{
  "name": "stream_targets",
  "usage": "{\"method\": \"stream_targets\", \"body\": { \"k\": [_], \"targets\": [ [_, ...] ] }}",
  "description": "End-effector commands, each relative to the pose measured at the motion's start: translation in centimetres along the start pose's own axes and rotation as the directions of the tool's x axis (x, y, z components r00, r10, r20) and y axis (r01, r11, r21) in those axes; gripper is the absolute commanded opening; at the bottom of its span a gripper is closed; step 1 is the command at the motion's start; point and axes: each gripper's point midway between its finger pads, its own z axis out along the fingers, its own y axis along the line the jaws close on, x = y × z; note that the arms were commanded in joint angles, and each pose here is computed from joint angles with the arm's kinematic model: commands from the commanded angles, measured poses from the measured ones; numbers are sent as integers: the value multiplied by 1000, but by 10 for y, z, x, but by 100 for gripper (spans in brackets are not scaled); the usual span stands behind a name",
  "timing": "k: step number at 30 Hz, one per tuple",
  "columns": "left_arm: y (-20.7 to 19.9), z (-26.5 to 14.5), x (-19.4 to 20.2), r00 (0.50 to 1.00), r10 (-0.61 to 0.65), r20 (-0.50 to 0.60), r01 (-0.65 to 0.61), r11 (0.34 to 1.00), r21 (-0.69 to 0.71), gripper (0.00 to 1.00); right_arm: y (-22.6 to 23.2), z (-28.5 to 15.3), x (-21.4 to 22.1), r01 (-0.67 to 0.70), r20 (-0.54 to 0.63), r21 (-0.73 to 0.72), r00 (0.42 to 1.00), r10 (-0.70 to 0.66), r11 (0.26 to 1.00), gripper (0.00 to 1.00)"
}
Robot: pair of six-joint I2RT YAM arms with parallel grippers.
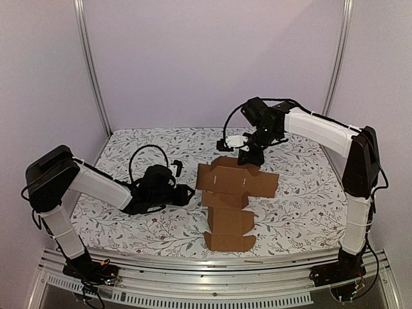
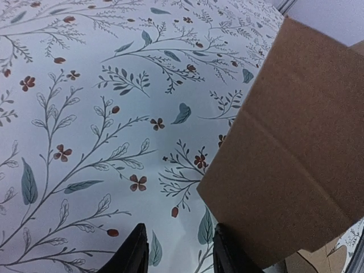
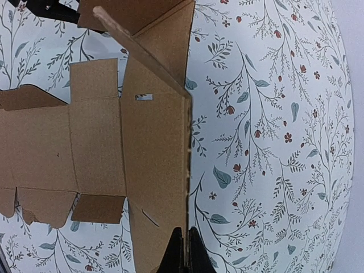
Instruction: Fold the paper box
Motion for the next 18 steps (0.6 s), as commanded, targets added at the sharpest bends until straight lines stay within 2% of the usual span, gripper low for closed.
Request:
{"method": "stream_targets", "body": {
  "k": [1,11,18],
  "targets": [
    [-8,3,-5,996,-72,56,67,994,90,39,1,-10,-6,9,21,23,1000,-9,1000,0],
    [-15,20,4,993,-109,53,100,984,150,36,-1,-17,-12,-31,58,14,998,30,999,0],
    [0,3,8,991,-104,80,96,990,102,36,4,-25,-8,-25,61,-11,998,25,1000,0]
  ]
}}
